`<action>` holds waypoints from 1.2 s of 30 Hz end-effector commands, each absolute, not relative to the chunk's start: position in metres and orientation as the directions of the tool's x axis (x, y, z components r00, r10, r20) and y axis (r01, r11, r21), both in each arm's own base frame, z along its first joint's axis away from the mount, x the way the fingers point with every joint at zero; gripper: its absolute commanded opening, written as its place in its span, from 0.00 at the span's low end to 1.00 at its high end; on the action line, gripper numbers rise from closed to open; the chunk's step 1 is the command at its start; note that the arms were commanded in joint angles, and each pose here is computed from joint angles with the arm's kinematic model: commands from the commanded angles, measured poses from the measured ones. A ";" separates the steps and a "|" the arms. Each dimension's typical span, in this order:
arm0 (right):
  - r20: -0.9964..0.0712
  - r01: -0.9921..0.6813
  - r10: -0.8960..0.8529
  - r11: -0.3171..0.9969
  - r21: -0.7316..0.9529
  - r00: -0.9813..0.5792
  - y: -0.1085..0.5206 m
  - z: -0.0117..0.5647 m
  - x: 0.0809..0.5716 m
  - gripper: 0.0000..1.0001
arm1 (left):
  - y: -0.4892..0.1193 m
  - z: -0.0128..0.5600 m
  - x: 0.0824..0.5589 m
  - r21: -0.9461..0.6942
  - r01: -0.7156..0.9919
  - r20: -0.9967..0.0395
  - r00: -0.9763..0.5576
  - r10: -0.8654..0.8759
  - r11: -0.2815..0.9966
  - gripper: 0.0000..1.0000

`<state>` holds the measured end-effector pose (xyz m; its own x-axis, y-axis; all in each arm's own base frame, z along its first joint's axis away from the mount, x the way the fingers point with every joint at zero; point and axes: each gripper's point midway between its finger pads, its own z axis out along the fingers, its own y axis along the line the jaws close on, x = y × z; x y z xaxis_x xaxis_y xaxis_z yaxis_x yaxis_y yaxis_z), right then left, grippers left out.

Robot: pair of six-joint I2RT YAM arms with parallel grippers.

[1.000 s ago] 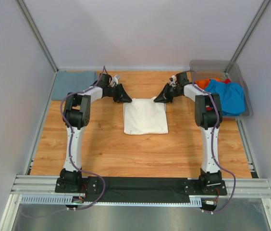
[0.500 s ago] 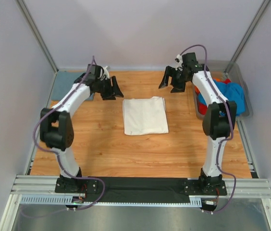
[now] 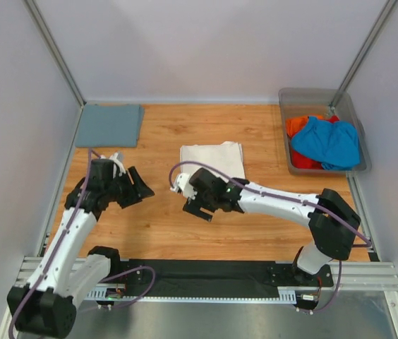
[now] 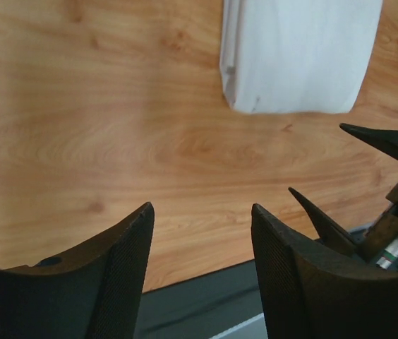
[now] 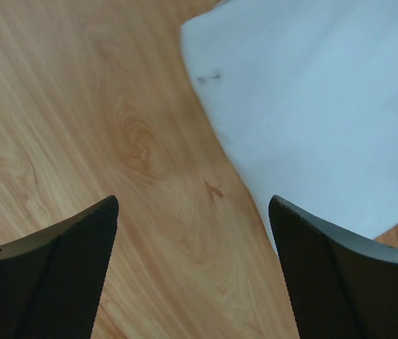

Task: Fold and stack the t-shirts
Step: Neatly place the folded tshirt to the corner

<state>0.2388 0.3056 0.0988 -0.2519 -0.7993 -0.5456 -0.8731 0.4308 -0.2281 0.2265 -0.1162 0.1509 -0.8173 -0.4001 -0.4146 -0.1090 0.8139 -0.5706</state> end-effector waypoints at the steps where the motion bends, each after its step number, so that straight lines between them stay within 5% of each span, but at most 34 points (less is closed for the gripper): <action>1: -0.579 -0.834 -0.815 0.307 -0.458 0.018 0.326 0.119 0.254 0.84 | -0.106 0.159 0.207 -0.617 -0.185 -0.421 -0.743 -0.519 0.765 0.65; 11: -0.457 -0.753 -0.866 0.161 -0.638 0.202 0.370 0.066 0.259 0.73 | -0.106 0.147 0.194 -0.664 -0.270 -0.355 -0.707 -0.612 0.697 0.66; 19: -0.412 -0.689 -0.893 0.183 -0.702 0.183 0.380 0.046 0.296 0.63 | -0.098 0.163 0.206 -0.682 -0.320 -0.324 -0.674 -0.664 0.658 0.84; 21: -0.424 -0.711 -0.886 0.177 -0.680 0.185 0.387 0.043 0.300 0.48 | -0.098 0.164 0.211 -0.690 -0.331 -0.305 -0.674 -0.673 0.644 0.88; 23: -0.419 -0.714 -0.895 0.192 -0.673 0.154 0.384 0.043 0.309 0.14 | -0.092 0.158 0.217 -0.685 -0.386 -0.262 -0.661 -0.703 0.618 0.94; 24: -0.430 -0.715 -0.890 0.203 -0.669 0.149 0.384 0.048 0.311 0.09 | -0.089 0.156 0.222 -0.689 -0.402 -0.249 -0.650 -0.718 0.603 1.00; 36: -0.629 -0.770 -0.770 0.333 -0.544 0.111 0.367 0.128 0.320 0.01 | -0.135 0.136 0.352 -0.869 -0.302 -0.058 -0.724 -0.688 0.392 1.00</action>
<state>0.3165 0.3581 0.0860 0.1063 -0.8467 -0.5214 -0.7650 0.2653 -0.5868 0.3014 -0.1096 0.0958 -0.6835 -0.7297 -0.0178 -0.4855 0.4727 -0.7354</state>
